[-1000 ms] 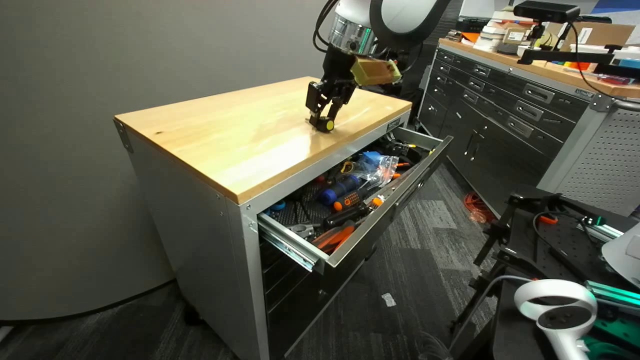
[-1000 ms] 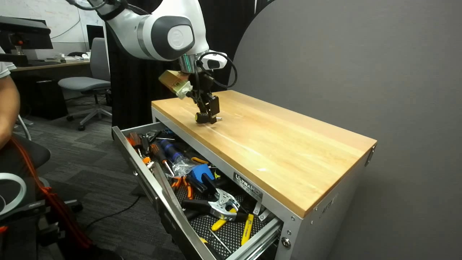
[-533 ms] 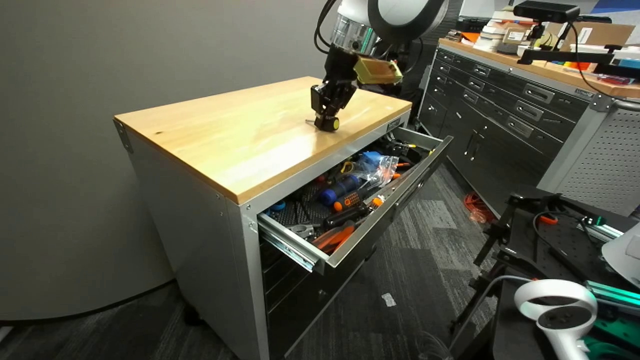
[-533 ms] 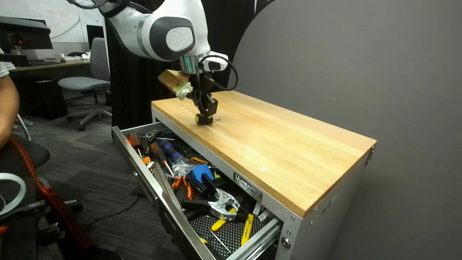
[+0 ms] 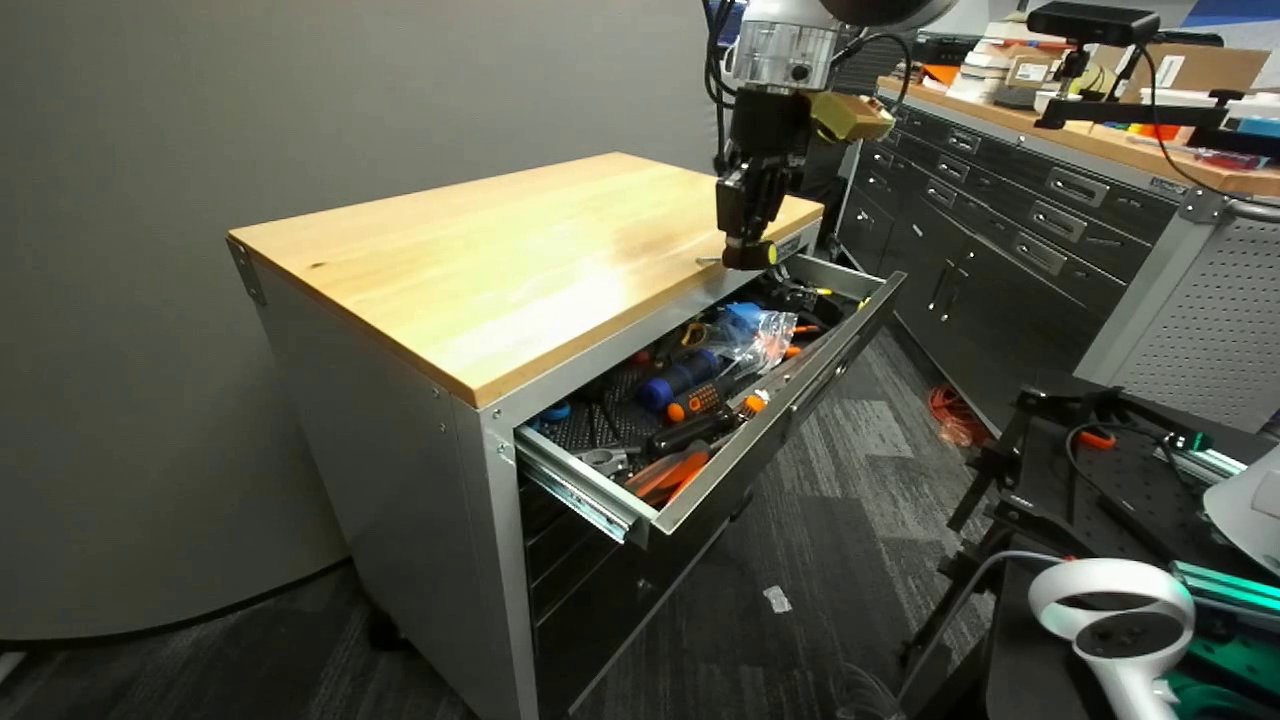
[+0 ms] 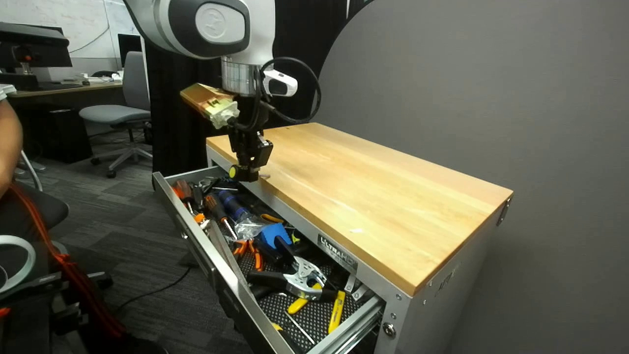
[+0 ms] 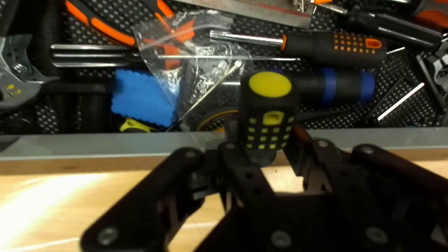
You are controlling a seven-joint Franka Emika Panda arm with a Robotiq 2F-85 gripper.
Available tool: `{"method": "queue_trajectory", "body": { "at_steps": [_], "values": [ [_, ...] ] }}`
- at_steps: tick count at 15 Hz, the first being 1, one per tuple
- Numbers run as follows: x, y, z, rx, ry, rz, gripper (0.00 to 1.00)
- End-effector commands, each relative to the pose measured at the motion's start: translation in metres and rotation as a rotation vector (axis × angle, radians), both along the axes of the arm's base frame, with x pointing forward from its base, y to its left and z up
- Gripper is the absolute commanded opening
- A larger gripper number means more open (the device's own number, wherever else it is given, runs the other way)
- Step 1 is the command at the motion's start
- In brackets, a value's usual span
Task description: Put the screwdriver in the drawer and close it
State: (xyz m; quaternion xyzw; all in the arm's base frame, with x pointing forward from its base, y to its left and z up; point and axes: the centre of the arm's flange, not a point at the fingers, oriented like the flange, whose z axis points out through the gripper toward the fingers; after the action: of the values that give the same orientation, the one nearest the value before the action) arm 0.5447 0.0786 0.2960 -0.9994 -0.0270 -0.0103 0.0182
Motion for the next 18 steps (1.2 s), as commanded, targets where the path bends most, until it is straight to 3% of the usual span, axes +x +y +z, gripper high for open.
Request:
{"method": "queue_trajectory", "body": {
  "at_steps": [1, 7, 8, 10, 12, 14, 18],
  "values": [
    [-0.037, -0.012, -0.009, 0.003, -0.028, -0.021, 0.13],
    [-0.055, -0.02, -0.02, 0.008, -0.044, -0.042, 0.13],
    [-0.057, -0.021, -0.026, 0.003, -0.041, -0.046, 0.58],
    [-0.057, -0.022, -0.034, 0.01, -0.035, -0.049, 0.66],
    [-0.057, -0.024, -0.036, 0.013, -0.014, -0.015, 0.82],
    [-0.058, -0.037, -0.031, 0.03, 0.06, 0.061, 0.98],
    [-0.072, -0.062, -0.049, 0.062, 0.319, 0.175, 1.0]
  ]
}}
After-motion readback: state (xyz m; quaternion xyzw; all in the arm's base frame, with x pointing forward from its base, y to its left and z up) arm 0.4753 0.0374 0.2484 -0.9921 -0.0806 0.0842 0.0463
